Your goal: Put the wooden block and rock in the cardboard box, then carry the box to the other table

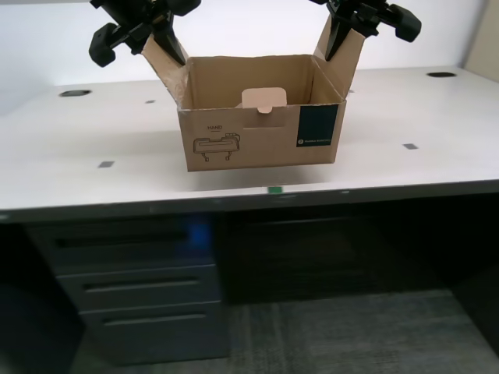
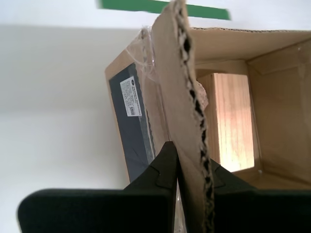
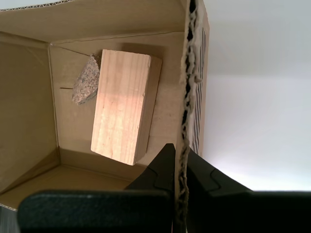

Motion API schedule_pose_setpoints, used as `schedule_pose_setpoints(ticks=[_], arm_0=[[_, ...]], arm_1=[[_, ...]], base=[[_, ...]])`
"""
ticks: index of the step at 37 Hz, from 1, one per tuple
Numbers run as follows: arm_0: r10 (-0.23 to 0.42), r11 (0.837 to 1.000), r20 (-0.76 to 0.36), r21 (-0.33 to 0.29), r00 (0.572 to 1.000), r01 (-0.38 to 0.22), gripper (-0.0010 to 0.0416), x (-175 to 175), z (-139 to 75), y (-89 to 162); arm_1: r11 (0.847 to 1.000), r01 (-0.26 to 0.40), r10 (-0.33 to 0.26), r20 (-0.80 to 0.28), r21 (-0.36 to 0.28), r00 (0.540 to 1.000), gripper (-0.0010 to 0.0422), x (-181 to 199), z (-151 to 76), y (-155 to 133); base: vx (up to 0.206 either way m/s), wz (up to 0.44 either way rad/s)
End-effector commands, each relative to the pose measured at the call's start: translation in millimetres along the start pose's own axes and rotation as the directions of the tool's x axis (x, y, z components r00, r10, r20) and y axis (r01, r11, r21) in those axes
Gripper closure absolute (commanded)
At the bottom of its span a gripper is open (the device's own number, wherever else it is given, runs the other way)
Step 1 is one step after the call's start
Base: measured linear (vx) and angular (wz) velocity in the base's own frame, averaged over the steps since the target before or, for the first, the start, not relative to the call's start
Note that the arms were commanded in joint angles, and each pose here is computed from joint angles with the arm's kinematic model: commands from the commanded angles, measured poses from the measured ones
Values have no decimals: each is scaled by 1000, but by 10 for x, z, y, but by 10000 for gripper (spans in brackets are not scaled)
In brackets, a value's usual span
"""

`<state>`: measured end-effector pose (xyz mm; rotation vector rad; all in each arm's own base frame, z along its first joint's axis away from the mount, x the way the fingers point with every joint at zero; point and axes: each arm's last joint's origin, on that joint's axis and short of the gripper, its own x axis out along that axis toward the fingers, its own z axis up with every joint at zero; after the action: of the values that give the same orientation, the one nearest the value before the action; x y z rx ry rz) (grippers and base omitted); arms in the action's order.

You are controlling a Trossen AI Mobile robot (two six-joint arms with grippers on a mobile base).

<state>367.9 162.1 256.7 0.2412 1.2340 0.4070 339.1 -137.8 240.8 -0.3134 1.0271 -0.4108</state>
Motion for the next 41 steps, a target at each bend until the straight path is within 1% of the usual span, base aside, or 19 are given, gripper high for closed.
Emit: schedule_pose_setpoints(ticks=[1, 6, 9, 17, 20, 23, 30, 38, 41], arm_0=[[20, 1000, 7, -2, 1000, -20, 406, -7, 9, 22], [20, 1000, 6, 6, 1000, -20, 406, -7, 8, 20], [21, 1000, 5, 6, 1000, -21, 406, -6, 7, 25], [21, 1000, 6, 16, 1000, -21, 406, -5, 6, 27], [21, 1000, 7, 19, 1000, -21, 406, -5, 8, 28], [21, 999, 7, 37, 1000, -21, 406, -5, 7, 28], [19, 999, 2, 40, 1000, -19, 406, -4, 2, 27], [18, 1000, -4, 23, 1000, -18, 406, -4, -4, 27], [14, 1000, -12, 22, 1000, -14, 406, -4, -13, 24]], arm_1=[[1000, -4, 5, 12, -17, 1000, 413, -8, 10, -8], [1000, -11, 11, -2, -21, 1000, 413, -8, -4, -2], [999, -15, 15, -8, -39, 1000, 413, -8, -10, 2], [998, -15, 15, -6, -56, 1000, 413, -8, -8, 1], [999, -10, 10, 3, -43, 1000, 413, -25, -1, -8], [999, -7, 7, 11, -35, 1000, 413, -26, 7, -12], [1000, -5, 5, 16, -31, 1000, 413, -29, 12, -13], [996, -3, 4, 18, -85, 1000, 413, -31, 12, -19], [996, -2, 4, 19, -86, 1000, 413, -31, 13, -19]], base=[[-76, 407], [-71, 393], [-64, 377], [-57, 370], [-55, 407], [-54, 419], [-48, 397], [-20, 397], [-4, 398]])
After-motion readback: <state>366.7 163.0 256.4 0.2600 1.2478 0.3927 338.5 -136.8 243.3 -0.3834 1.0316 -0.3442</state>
